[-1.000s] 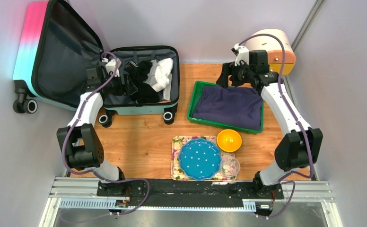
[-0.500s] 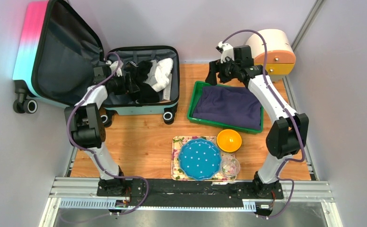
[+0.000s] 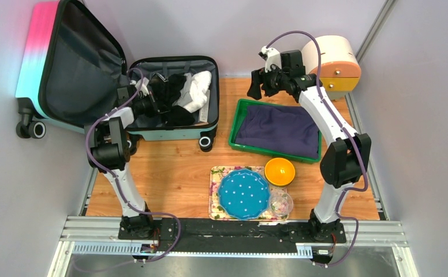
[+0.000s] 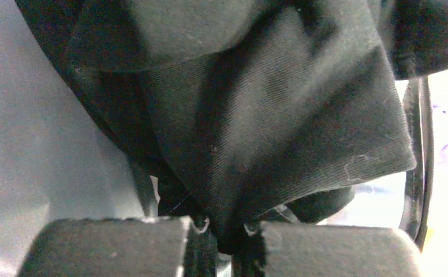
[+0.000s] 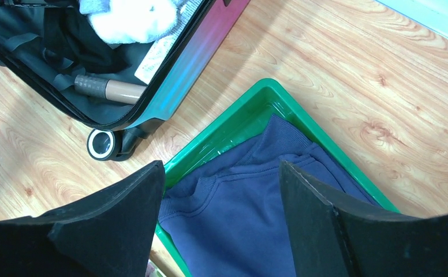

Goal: Open, take out, and arrange the luggage

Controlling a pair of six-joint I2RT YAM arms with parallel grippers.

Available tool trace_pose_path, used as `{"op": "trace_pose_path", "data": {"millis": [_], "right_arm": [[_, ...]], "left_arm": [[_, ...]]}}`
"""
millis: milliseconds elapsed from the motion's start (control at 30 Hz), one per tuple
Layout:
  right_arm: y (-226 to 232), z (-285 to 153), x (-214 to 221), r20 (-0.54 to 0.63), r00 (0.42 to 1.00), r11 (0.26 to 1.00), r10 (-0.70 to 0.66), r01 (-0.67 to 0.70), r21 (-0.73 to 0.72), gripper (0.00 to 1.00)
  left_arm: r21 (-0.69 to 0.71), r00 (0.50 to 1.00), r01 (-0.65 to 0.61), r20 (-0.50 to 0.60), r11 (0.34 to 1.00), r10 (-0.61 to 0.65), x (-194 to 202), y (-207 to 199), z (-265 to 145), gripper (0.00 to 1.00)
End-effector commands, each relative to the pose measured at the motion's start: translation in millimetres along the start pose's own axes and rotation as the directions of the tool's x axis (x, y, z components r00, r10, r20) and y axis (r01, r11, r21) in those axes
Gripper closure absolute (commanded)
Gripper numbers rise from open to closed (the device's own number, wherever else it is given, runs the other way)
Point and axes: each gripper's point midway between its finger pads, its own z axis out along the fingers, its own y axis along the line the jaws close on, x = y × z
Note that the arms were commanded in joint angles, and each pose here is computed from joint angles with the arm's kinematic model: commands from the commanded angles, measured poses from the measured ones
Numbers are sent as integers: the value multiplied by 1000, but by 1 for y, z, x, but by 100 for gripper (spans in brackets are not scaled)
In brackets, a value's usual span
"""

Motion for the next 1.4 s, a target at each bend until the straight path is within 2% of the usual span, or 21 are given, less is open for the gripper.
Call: {"op": "trace_pose_path", "data": {"millis": [0,133,267,400,500,633,767,900,1100,1133,1267,1367], "right_arm": [[9,-16,-22,62,997,999,-46,47,-16,25],[12,-16,-27,81,996,999,-37,40,-32,26],[13,-15,-27,83,996,998,-39,42,-43,26],[15,-13,-26,85,996,997,-40,45,-55,27],[16,-12,-27,90,995,997,-42,48,-64,27],[17,-15,-29,95,995,996,-42,49,-70,27],[20,-19,-27,98,994,994,-46,55,-95,27],[14,-27,-24,97,995,996,-27,35,-83,26],[-26,-54,-8,83,992,996,93,-92,-18,26],[-42,-64,-4,86,989,992,120,-122,16,27],[-82,-98,23,76,972,972,222,-227,64,27],[-109,-123,46,63,955,947,288,-294,132,29]], "left_arm": [[140,980,-124,175,982,99,-54,-66,-39,100],[87,959,-180,236,980,155,-83,-91,-69,100],[-49,945,-192,260,980,199,-105,-92,-90,100],[-71,931,-225,277,972,236,-123,-104,-100,100],[-25,915,-281,296,959,275,-135,-127,-101,100],[64,878,-377,342,924,335,-152,-179,-107,100],[178,855,-455,361,872,373,-151,-235,-102,100],[286,842,-515,348,808,413,-133,-285,-85,100],[487,850,-526,299,697,433,-73,-361,-39,100],[537,848,-527,284,659,448,-51,-383,-31,100],[660,833,-519,247,543,496,2,-425,-1,100],[761,847,-459,221,457,483,36,-461,15,100]]}}
